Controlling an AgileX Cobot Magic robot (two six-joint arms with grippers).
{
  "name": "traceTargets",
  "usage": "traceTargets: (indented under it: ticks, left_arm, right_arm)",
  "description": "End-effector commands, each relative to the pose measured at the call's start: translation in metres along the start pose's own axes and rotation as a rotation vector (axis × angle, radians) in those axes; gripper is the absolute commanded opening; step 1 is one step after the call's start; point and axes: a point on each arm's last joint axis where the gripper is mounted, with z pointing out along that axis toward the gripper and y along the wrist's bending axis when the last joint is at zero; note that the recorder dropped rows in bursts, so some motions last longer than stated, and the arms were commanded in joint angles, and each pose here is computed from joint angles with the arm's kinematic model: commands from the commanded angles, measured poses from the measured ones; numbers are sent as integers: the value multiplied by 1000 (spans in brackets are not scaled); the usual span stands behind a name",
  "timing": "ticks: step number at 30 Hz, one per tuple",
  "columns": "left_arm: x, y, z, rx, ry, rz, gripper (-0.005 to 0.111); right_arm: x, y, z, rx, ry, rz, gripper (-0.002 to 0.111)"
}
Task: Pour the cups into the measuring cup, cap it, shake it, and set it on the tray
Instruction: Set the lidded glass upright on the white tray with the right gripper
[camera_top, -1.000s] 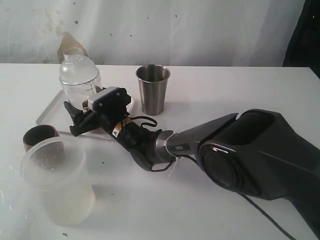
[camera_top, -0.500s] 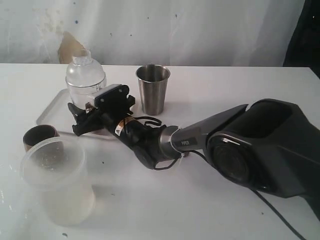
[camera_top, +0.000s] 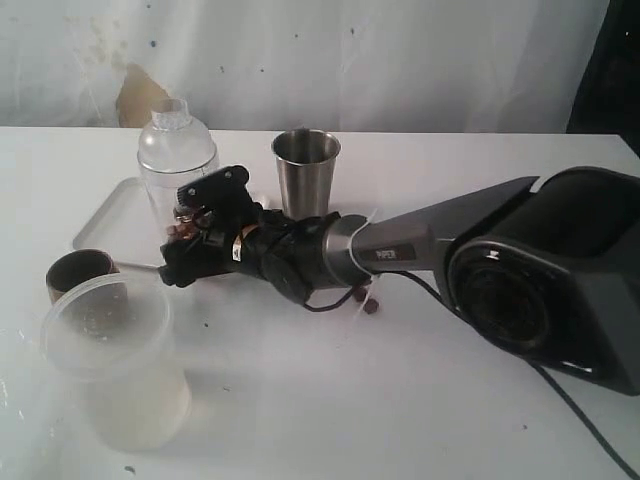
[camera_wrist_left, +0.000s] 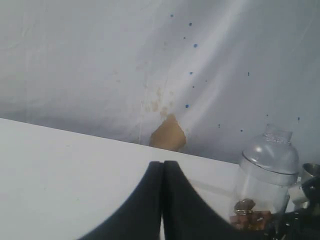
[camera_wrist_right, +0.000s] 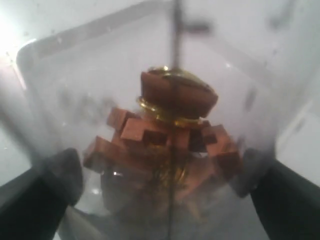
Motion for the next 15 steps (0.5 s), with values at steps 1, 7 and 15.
traceTargets:
  ticks: [1, 7, 15]
  left_arm:
    - [1, 0, 0, 4, -10, 4, 0]
    - [1, 0, 0, 4, -10, 4, 0]
    - [1, 0, 0, 4, -10, 4, 0]
  right_arm:
    - [-11, 9, -11, -12, 8, -8, 87]
    - [-13, 11, -45, -17, 23, -6, 87]
    - [-30, 7, -116, 1, 62, -2, 78]
